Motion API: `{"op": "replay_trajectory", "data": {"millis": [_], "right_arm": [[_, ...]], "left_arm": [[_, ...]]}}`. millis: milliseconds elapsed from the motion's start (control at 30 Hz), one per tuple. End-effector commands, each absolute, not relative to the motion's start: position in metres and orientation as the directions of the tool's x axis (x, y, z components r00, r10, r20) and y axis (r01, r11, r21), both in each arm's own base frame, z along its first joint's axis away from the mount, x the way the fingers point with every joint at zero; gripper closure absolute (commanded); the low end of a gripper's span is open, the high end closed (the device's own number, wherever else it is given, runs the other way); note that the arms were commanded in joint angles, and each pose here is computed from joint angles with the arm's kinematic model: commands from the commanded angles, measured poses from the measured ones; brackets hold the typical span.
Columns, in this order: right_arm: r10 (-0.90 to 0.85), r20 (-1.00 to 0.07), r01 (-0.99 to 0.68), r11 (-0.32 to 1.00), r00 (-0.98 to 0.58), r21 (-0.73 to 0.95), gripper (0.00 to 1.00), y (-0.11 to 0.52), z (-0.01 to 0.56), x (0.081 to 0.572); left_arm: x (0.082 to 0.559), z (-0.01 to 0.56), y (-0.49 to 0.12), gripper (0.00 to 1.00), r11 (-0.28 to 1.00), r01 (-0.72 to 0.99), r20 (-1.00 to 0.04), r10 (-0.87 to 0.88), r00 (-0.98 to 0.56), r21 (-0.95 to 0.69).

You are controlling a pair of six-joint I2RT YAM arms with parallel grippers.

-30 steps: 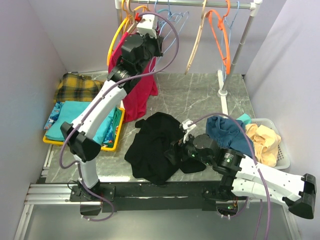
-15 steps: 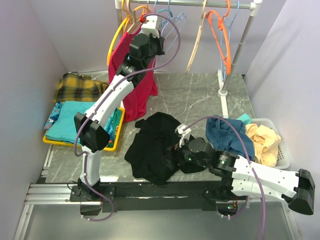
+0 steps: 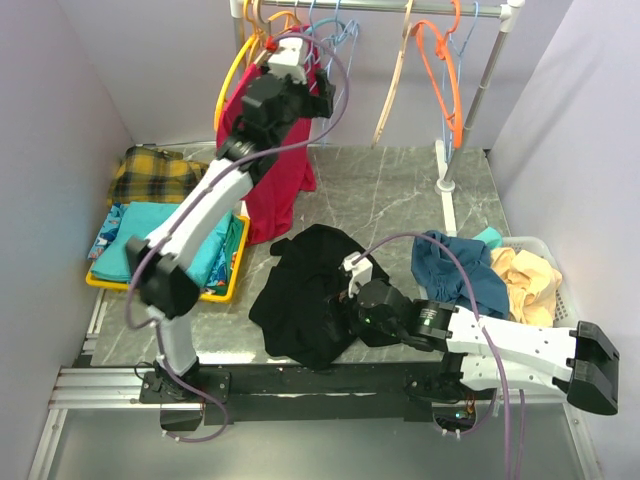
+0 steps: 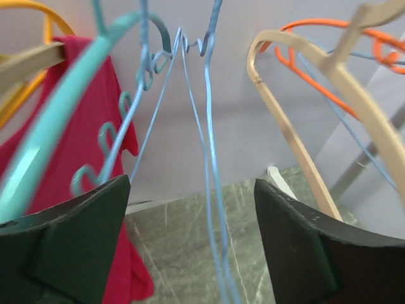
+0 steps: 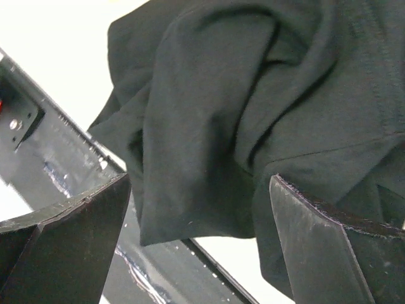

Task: Remove the t-shirt from the hanger
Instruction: Place the hanger at the clothesline.

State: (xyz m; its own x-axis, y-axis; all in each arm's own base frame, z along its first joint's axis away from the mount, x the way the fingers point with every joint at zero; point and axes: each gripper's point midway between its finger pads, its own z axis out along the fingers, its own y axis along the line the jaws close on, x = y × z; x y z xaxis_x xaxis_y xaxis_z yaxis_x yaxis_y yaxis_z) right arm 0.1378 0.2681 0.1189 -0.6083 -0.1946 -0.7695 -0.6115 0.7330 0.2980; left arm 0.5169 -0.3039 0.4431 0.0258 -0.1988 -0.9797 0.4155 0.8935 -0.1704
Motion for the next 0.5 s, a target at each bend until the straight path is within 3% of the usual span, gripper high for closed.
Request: {"op": "replay_trajectory", "data": {"millis": [0,67,133,167,200,300,467], "right_arm": [[-0.1,-0.8,-0.514,0.811,-0.592,0.279,0.0,0.268,0.14,0.158],[-0.11,-0.789,-0.494,0.829,-0.605,0.263,0.0,0.268,0.14,0.159],[-0.1,-0.791,-0.479,0.838,-0.603,0.26,0.0,0.27,0.143,0.16],[-0.098,-0.793,-0.484,0.834,-0.602,0.264,0.0,0.275,0.145,0.16],[-0.091,-0.792,-0.479,0.835,-0.604,0.269,0.0,0.277,0.144,0.16],[-0.076,-0.779,-0.443,0.855,-0.623,0.271,0.0,0.286,0.141,0.165],[-0.154,-0.73,-0.421,0.885,-0.666,0.197,0.0,0.317,0.113,0.175]], "left_arm": [[0.43,0.548,-0.263,0.12,0.872,0.47,-0.928,-0.28,0.246,-0.138],[0.411,0.53,-0.258,0.06,0.88,0.453,-0.935,-0.269,0.232,-0.141],[0.365,0.55,-0.237,0.01,0.887,0.434,-0.91,-0.301,0.285,-0.157],[0.36,0.523,-0.235,0.01,0.896,0.413,-0.925,-0.285,0.251,-0.164],[0.329,0.537,-0.221,0.01,0.883,0.427,-0.903,-0.332,0.271,-0.197],[0.296,0.501,-0.2,0.01,0.854,0.427,-0.897,-0.403,0.182,-0.297],[0.26,0.429,-0.174,0.0,0.837,0.405,-0.905,-0.423,0.051,-0.368]]}}
